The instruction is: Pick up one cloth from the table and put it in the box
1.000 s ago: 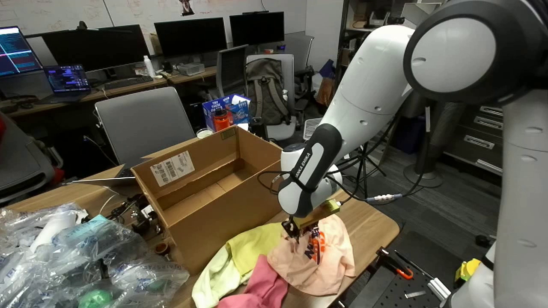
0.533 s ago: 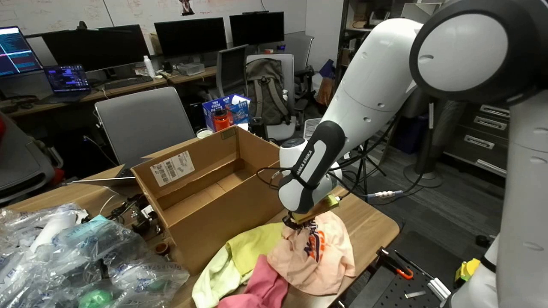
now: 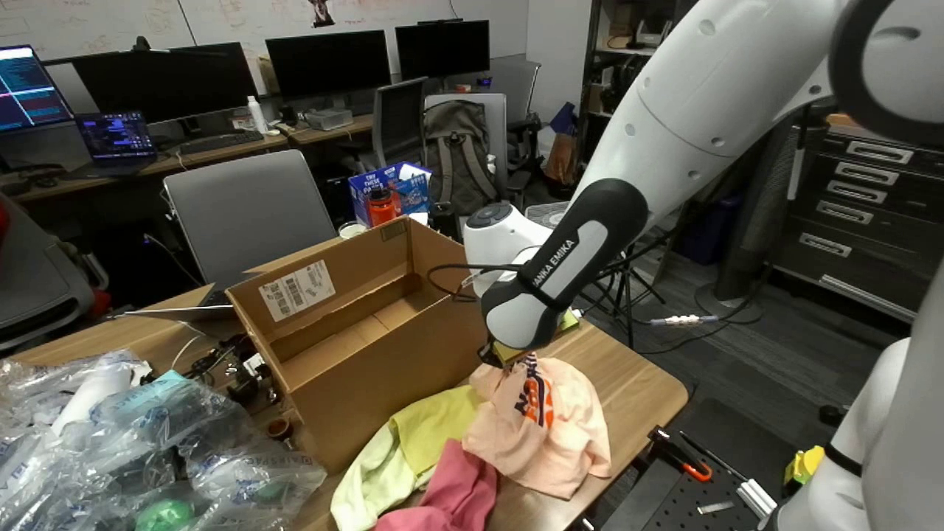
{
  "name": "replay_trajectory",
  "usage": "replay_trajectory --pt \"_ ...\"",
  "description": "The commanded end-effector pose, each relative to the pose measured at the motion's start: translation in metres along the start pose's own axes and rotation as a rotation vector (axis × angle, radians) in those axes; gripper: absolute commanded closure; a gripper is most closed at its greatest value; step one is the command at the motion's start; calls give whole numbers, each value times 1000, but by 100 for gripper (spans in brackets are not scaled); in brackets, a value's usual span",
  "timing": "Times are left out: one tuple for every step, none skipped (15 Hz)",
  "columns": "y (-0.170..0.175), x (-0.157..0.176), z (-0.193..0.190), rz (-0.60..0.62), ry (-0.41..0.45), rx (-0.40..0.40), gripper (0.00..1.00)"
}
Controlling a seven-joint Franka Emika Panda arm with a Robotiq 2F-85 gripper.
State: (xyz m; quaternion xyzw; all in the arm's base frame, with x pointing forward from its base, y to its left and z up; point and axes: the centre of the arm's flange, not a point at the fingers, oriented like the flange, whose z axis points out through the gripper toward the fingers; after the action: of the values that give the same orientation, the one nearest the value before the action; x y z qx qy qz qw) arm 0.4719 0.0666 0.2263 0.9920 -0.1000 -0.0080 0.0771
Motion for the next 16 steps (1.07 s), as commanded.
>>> replay_trajectory --pt "3 -17 -45 15 46 -41 98" --pt "3 -18 -53 19 53 -50 98" --pt "3 -19 -61 24 57 -60 98" --pt "2 -21 -69 28 62 -64 98" --pt "1 -22 -79 30 66 -67 98" --pt "-1 -22 -90 32 69 -72 98" --pt "-2 -24 -101 31 79 -78 98" --pt "-4 -25 -113 30 79 -84 98" --pt "-6 -26 -125 26 83 -94 98" --pt "-8 -27 -138 19 87 -104 98" --pt "-10 -28 -152 13 97 -115 98" --pt "-11 -28 -166 11 100 -124 98" --pt "-14 -27 -179 5 106 -132 98" --pt "-16 -26 -192 8 120 -145 98" --pt "-18 -25 -206 7 124 -148 98" --pt "-20 -24 -217 5 131 -153 98"
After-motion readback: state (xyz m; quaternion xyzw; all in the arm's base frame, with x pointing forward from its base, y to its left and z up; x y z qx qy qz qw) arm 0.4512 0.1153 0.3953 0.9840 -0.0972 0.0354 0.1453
